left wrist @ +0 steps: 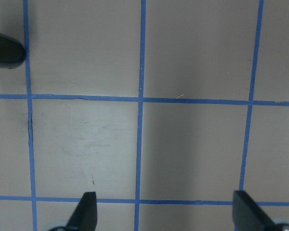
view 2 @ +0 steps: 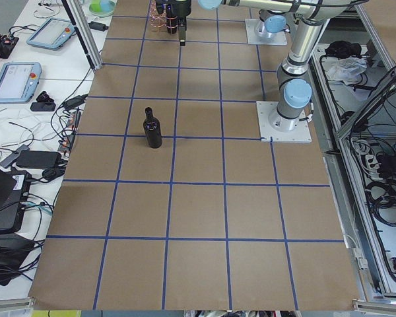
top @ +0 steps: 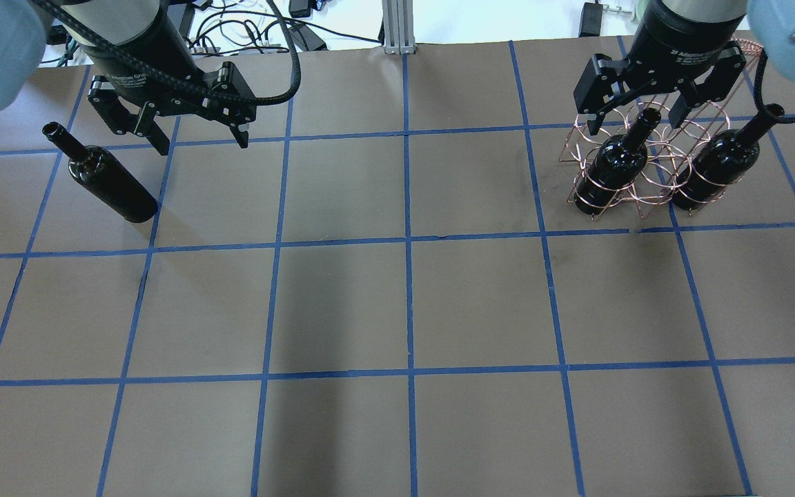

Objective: Place wine into wine basket
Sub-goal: 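Lower the left gripper over the neck of the lying dark wine bottle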

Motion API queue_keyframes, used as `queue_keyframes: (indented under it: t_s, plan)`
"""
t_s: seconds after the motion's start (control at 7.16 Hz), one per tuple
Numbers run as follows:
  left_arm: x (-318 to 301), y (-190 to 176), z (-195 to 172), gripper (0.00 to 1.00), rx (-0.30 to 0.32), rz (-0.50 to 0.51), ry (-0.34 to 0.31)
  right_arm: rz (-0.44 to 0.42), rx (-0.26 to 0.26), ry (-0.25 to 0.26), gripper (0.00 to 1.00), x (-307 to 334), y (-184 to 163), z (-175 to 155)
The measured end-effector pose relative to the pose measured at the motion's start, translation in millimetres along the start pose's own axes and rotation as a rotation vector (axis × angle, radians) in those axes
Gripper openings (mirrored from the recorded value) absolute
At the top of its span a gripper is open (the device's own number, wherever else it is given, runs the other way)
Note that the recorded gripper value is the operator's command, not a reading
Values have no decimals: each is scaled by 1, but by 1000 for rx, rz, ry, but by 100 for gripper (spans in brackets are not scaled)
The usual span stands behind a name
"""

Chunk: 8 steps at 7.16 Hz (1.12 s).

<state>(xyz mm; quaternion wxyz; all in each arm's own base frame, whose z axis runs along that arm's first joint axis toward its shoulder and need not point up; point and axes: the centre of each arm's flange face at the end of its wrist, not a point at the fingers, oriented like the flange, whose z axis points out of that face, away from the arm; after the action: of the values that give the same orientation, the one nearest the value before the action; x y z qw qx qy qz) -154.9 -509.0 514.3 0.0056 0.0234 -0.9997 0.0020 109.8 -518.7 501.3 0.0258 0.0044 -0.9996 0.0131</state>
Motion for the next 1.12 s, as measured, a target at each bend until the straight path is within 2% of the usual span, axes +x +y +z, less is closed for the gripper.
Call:
queue_keyframes:
  t_s: [0.42, 0.7, 0.84, 1.12]
  plan:
    - [0, 3, 4, 100, -6, 6, -6, 0, 0, 0, 100, 0, 0, 0]
    - [-8, 1, 11, 100, -1, 68, -11, -1, -1, -1, 100, -1, 1, 0]
    - [-20, -7, 12, 100, 23, 83, -10, 0, -1, -1, 100, -1, 2, 0]
    - [-76, -26, 9, 100, 51, 39, -16, 0, -1, -1, 100, -1, 2, 1]
